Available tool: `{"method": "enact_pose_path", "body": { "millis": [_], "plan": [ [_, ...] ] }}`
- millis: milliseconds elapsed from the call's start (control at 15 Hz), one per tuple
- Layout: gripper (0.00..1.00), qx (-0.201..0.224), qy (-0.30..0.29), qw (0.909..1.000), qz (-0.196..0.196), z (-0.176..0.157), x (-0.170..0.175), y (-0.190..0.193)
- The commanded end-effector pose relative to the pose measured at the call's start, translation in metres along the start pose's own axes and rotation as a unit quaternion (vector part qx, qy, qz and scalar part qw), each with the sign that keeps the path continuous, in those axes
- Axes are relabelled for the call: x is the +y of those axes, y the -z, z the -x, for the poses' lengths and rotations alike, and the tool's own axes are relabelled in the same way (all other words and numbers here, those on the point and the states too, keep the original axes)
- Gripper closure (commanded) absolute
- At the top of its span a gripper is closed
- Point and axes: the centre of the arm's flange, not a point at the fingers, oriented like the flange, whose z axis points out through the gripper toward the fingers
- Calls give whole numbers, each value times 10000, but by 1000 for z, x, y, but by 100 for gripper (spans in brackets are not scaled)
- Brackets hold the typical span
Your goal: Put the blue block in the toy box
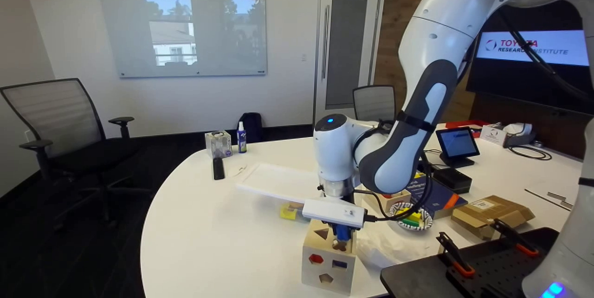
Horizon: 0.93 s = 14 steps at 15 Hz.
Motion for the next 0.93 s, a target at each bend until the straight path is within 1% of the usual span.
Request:
{"method": "enact_pose_path", "body": {
  "millis": [0, 400, 867],
  "plan": [
    [84, -98, 261, 9995, -154, -4, -3, 5],
    [84, -199, 453, 9983, -323, 10, -5, 7],
    [84, -425, 298, 9981, -344, 19, 2, -1]
  ]
}}
